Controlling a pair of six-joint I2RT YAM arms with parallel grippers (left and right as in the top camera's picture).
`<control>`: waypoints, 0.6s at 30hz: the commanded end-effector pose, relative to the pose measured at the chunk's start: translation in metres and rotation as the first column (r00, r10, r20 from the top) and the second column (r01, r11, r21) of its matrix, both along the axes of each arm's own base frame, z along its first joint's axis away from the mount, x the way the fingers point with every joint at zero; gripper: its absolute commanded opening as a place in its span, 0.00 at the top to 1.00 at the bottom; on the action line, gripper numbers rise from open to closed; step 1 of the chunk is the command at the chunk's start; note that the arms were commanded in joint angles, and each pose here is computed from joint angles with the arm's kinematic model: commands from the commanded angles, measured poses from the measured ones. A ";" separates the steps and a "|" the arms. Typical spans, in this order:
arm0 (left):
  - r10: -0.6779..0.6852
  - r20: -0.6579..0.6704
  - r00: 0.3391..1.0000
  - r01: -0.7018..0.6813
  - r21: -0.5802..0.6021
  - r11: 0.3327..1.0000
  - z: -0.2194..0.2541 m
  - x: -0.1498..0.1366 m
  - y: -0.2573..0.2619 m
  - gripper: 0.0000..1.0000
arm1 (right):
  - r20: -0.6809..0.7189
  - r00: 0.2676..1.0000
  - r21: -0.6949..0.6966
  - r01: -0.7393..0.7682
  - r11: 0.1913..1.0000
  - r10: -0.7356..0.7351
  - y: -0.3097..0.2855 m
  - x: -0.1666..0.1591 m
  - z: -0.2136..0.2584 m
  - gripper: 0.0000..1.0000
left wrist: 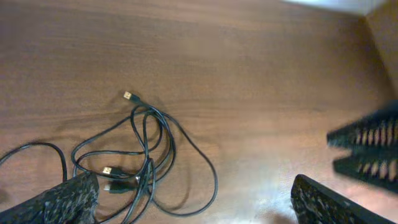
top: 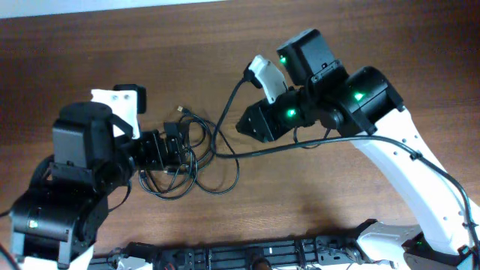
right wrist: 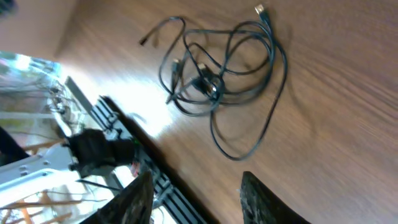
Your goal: Untangle cables
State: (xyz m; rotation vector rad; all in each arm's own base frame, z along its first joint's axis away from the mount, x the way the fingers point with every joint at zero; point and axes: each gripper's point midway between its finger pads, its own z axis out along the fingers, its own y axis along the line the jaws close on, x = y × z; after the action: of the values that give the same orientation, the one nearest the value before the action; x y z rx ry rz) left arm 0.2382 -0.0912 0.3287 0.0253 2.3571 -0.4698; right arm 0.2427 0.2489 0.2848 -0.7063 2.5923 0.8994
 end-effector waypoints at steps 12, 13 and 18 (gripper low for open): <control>0.351 0.078 0.933 -0.342 -0.104 0.934 0.031 -0.018 0.062 0.01 | 0.017 0.923 -0.170 -0.377 0.910 0.385 0.038 -0.034 -0.078 0.56; 0.367 0.063 0.928 -0.359 -0.107 0.927 0.029 -0.020 0.065 0.01 | 0.025 0.915 -0.184 -0.392 0.902 0.403 0.042 -0.034 -0.083 0.56; 0.431 -0.039 0.902 -0.432 -0.112 0.895 0.014 -0.033 0.072 0.01 | 0.178 0.827 -0.346 -0.454 0.821 0.533 0.059 -0.019 -0.099 0.56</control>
State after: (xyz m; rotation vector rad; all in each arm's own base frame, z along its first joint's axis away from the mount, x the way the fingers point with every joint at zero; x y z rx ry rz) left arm 0.2107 -0.0238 0.3398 -0.4745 2.2610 -0.3820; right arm 0.2151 0.3067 0.1963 -1.3817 2.4692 0.6846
